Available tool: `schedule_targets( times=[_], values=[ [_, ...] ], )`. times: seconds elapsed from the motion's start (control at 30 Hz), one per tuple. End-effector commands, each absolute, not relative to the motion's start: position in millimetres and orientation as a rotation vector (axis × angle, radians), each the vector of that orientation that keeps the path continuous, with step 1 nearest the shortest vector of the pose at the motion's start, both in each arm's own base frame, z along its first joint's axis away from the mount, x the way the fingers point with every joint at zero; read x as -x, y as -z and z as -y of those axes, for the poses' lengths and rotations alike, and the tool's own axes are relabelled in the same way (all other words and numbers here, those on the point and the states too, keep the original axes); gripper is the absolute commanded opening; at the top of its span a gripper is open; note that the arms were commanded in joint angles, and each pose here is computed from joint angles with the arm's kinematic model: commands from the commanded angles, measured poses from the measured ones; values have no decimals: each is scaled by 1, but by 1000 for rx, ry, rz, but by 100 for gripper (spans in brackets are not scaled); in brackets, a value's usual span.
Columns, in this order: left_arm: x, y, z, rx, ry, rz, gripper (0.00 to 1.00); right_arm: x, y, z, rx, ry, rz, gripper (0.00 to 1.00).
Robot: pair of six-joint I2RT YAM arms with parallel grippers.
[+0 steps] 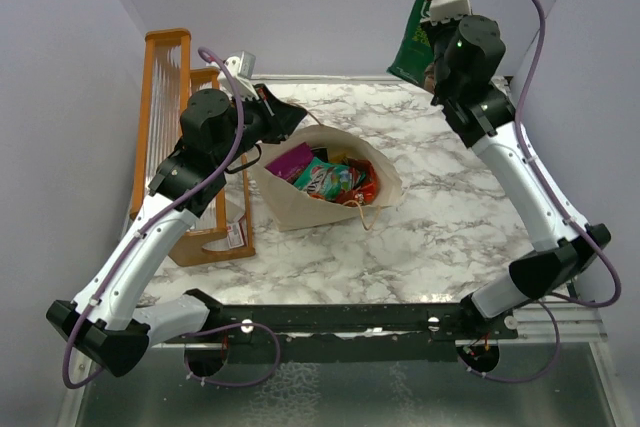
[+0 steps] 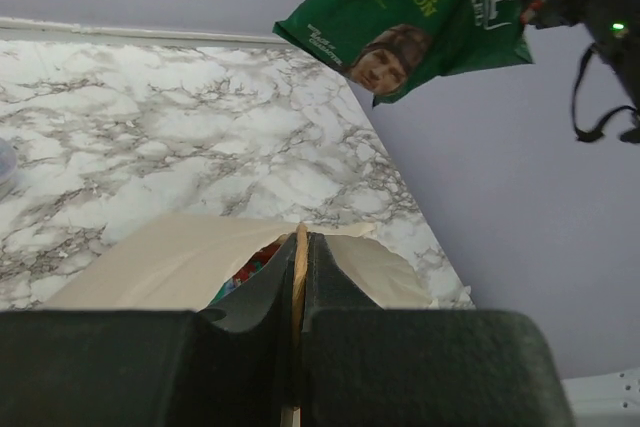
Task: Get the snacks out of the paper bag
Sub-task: Place the snack at the center of the board.
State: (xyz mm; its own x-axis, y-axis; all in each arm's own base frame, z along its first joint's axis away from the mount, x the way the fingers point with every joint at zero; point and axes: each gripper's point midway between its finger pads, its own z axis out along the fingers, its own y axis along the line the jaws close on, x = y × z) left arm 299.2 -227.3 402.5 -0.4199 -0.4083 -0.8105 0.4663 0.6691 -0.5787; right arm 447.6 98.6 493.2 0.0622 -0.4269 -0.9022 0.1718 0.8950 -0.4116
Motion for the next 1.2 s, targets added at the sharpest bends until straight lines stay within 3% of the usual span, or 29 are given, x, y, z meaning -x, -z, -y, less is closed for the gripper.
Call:
schedule_targets(
  times=[0.0, 0.27, 0.5, 0.7, 0.87, 1.17],
  values=[
    [-287, -427, 223, -49, 1006, -1689, 0, -491, -429, -87, 174, 283, -1622, 2],
    [-283, -425, 223, -51, 1017, -1708, 0, -558, -309, -100, 45, -254, -1863, 2],
    [-281, -427, 224, -57, 1027, -1708, 0, -588, -305, -127, -145, -736, -1834, 1],
    [-282, -424, 225, -59, 1028, -1720, 0, -601, -317, -98, -391, -1065, -1700, 1],
    [-285, -422, 229, -64, 1035, -1726, 0, -610, -318, -90, -458, -1132, -1673, 1],
    [-279, -419, 236, -143, 1056, -1732, 0, -577, -151, 4, -786, -912, -1833, 1]
  ],
)
